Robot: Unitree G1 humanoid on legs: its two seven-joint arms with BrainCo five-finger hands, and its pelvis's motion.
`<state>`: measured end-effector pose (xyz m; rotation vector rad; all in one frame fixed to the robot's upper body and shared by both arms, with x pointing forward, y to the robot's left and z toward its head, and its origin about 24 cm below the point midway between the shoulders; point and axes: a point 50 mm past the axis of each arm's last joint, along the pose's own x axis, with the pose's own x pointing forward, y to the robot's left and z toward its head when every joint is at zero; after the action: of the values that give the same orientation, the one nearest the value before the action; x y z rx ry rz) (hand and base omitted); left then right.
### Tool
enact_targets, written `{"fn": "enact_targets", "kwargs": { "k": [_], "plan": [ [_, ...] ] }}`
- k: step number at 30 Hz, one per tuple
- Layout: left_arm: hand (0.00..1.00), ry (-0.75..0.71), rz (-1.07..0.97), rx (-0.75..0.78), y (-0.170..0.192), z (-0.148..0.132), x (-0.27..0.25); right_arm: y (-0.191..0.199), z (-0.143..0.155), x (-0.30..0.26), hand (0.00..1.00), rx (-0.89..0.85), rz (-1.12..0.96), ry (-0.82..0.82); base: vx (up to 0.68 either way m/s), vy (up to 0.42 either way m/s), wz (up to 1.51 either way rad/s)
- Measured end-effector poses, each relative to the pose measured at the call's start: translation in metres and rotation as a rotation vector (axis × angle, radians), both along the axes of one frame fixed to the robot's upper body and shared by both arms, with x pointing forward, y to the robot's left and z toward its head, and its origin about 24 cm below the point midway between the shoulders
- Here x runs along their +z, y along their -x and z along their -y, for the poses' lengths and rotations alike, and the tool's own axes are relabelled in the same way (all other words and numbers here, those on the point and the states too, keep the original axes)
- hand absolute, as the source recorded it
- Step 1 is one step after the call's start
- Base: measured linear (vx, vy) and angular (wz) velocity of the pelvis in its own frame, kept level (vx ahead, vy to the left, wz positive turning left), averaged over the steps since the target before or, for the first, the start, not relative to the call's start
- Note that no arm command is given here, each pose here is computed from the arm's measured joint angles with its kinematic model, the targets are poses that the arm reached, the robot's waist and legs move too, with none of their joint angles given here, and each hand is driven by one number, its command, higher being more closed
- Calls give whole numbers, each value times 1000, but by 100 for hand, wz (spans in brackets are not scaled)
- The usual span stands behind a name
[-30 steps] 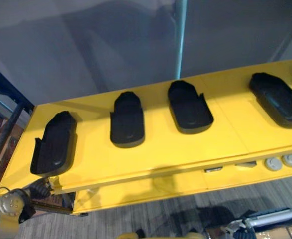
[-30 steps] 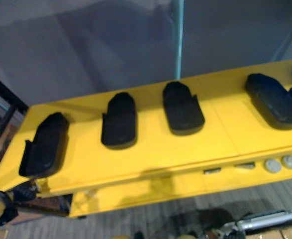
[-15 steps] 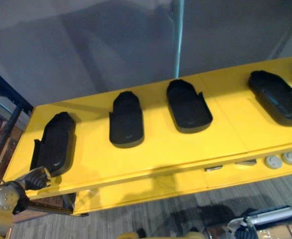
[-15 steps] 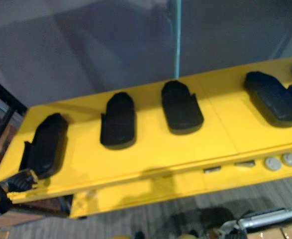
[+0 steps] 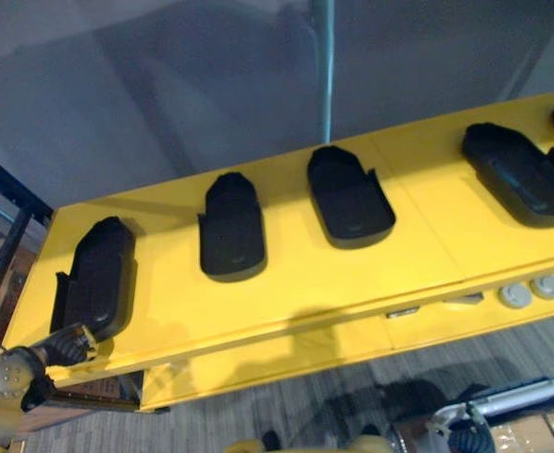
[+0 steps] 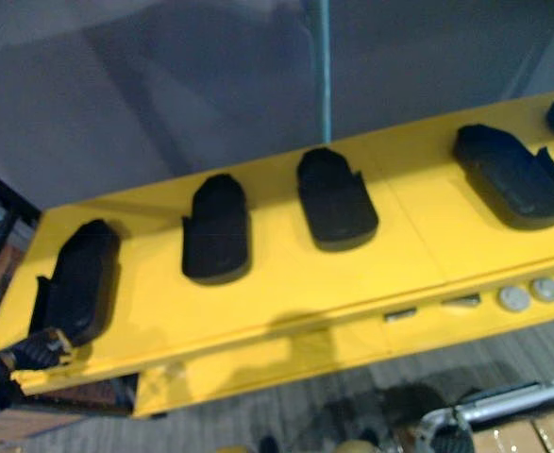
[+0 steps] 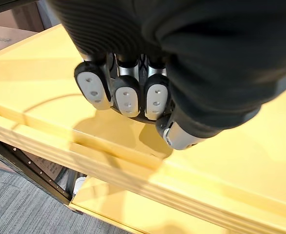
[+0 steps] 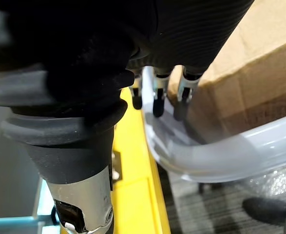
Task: Walk over and take plastic housings, then place them on the shelf
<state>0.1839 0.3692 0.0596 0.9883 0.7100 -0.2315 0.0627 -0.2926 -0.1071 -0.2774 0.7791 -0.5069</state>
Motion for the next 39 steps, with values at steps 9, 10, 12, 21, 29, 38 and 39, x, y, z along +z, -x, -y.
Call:
{"fn": "enact_targets", "kwargs": {
  "k": [9, 10, 12, 21, 29, 38, 39],
  "plan": [
    [100, 42, -64, -18, -2, 2, 0, -3, 1, 2, 0, 2, 16, 5, 0, 0, 0],
    [100, 45, -63, -22, -3, 2, 1, -3, 1, 2, 0, 2, 16, 5, 0, 0, 0],
    [100, 49, -65, -26, -4, 3, 2, -3, 1, 2, 0, 2, 17, 6, 0, 0, 0],
    [100, 118, -79, -17, -10, 2, 8, -10, 0, 4, 0, 9, 35, 6, -2, 2, -3],
    [100, 96, -54, -10, -11, -1, 14, -9, 2, 4, 0, 0, 37, 9, 0, 0, 0],
    [100, 89, 64, 19, -14, -6, 25, -6, 4, 4, 0, -12, 30, 11, -2, 1, 4],
    [100, 88, 75, 14, -14, -7, 27, -6, 4, 4, 0, -13, 28, 12, -13, 1, 7]
  ]
}}
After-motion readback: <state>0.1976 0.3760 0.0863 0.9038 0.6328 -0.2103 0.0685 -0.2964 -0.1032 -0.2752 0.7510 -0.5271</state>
